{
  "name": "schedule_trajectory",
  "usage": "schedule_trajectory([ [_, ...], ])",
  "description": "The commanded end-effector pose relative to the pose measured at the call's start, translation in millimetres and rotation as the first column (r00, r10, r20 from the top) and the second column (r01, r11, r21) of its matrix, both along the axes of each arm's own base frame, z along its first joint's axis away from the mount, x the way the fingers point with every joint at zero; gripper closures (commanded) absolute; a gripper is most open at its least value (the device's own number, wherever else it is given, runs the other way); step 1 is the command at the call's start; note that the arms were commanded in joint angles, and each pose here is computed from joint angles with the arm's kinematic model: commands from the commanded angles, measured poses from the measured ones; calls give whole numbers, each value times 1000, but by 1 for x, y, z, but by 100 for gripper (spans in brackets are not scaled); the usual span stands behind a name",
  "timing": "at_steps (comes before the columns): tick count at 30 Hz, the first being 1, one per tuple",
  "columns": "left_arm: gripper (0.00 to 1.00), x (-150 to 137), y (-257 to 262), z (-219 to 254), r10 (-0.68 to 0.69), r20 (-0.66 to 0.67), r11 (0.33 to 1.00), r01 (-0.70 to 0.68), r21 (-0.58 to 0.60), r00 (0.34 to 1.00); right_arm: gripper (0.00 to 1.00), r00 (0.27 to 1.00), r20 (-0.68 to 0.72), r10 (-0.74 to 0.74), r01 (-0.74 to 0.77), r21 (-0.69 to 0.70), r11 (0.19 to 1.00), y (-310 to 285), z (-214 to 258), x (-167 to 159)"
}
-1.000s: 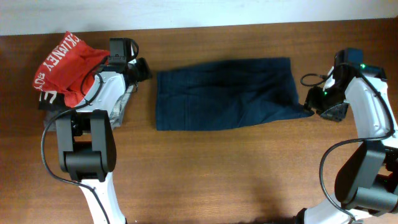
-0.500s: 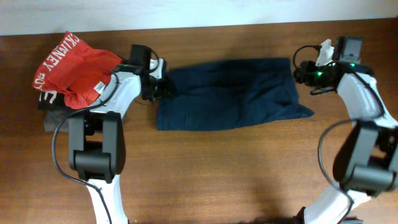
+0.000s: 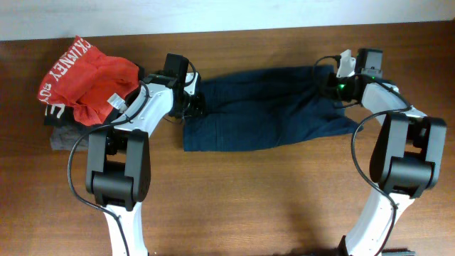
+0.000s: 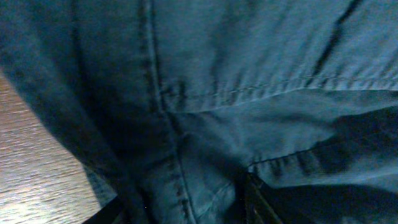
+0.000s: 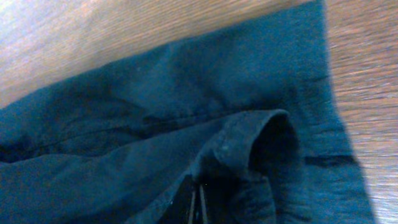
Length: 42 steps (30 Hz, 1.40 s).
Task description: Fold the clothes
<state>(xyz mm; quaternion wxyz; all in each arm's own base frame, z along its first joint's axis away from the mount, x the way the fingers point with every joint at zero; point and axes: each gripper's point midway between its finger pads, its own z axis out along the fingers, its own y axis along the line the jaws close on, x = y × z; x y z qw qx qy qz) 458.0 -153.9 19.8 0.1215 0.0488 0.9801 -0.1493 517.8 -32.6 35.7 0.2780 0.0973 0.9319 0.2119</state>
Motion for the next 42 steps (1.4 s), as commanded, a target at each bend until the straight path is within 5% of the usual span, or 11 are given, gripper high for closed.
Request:
schedule_trajectory([
  [1,53,0,9,-8,0,-6,998,1,60,1000,96,987,156,-48,52,-19,998,-32,79,21],
  [7,56,2,13,-9,7,5,997,-8,83,1000,96,959,277,-66,81,-43,996,-51,139,33],
  [16,33,3,14,-9,8,7,996,-8,84,1000,94,970,178,-164,195,-171,966,-75,87,38],
  [19,30,3,13,-9,6,7,997,-7,80,1000,29,968,148,-201,229,-208,951,-87,69,37],
  [22,28,1,9,-8,0,1,998,0,58,1000,16,973,75,-217,228,-199,953,-93,59,22],
  [27,28,-1,3,-6,-8,-13,1000,8,6,1000,26,989,24,-148,150,-126,981,-82,80,-6],
  [33,29,0,-3,18,-7,-56,973,-6,-230,998,74,993,93,71,-75,41,996,-18,140,-32],
  [34,40,1,-12,35,-41,-50,932,20,-361,998,91,995,54,84,-86,42,995,-7,142,-42],
  [35,48,2,-17,45,-71,-31,904,52,-424,997,96,996,26,89,-90,39,995,-2,139,-47],
  [39,88,6,-30,64,-151,71,839,166,-519,986,96,987,-158,6,-13,-41,999,-1,102,-63],
  [42,100,7,-47,68,-227,169,823,282,-493,959,96,951,-284,-120,87,-126,988,-15,68,-75],
])
